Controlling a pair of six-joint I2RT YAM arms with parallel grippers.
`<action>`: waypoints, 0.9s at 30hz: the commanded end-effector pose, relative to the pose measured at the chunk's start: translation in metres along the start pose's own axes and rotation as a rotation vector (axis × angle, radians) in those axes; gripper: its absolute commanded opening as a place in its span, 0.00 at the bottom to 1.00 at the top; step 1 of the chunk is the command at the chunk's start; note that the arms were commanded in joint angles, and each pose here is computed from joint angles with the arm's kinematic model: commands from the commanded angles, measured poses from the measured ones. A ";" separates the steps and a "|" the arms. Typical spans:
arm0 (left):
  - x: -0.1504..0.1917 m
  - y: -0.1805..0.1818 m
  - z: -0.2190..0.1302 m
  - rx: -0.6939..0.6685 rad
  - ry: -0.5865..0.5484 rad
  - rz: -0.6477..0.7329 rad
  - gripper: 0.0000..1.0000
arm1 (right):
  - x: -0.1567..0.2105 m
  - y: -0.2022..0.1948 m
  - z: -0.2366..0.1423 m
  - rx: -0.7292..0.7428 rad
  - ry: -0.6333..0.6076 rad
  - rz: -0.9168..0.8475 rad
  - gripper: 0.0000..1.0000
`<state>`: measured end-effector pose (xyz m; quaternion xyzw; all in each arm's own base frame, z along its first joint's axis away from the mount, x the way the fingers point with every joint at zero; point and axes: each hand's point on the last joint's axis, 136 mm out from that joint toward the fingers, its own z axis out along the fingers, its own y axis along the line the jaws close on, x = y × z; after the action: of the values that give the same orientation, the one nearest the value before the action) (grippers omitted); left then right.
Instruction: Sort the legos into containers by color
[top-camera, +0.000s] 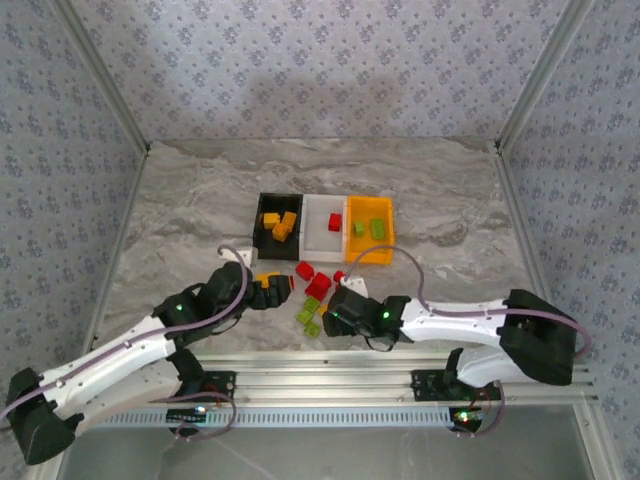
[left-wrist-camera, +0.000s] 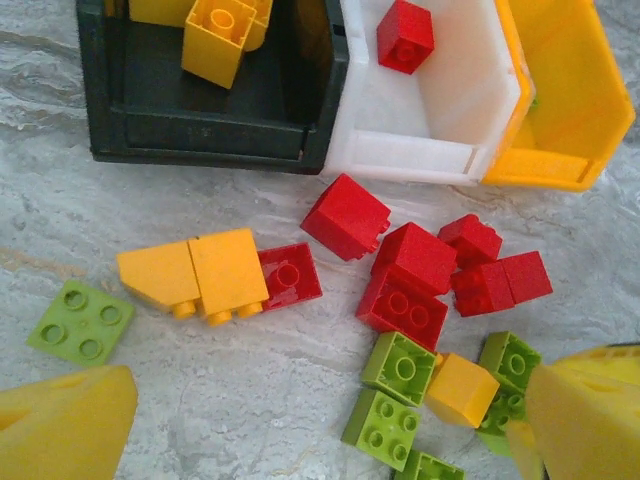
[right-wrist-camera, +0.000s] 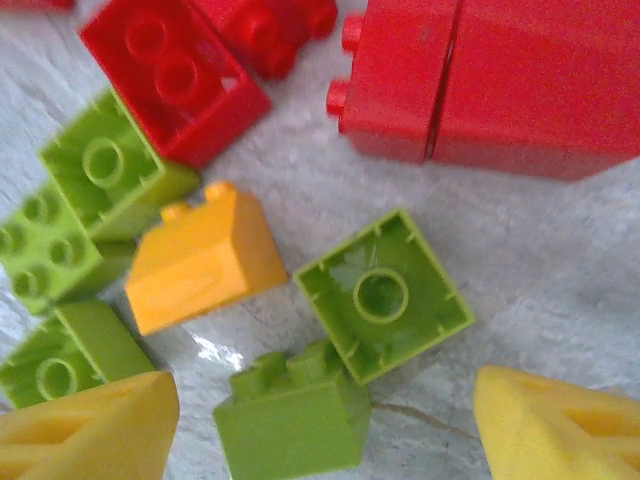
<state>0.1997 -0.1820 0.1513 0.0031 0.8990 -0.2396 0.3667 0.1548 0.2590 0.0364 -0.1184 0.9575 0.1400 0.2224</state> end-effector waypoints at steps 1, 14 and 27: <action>0.001 0.008 -0.003 -0.027 -0.019 -0.033 1.00 | 0.001 -0.005 0.006 0.071 0.002 0.001 0.78; 0.007 0.022 -0.004 -0.069 -0.014 -0.036 0.99 | -0.004 0.010 0.017 0.051 -0.006 -0.077 0.58; 0.007 0.023 -0.004 -0.076 -0.018 -0.036 0.99 | -0.006 0.007 -0.007 0.026 -0.026 -0.077 0.39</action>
<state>0.1951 -0.1650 0.1359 -0.0217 0.9064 -0.2166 0.3619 0.1577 0.2667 0.0344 -0.1507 0.9534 0.1116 0.2365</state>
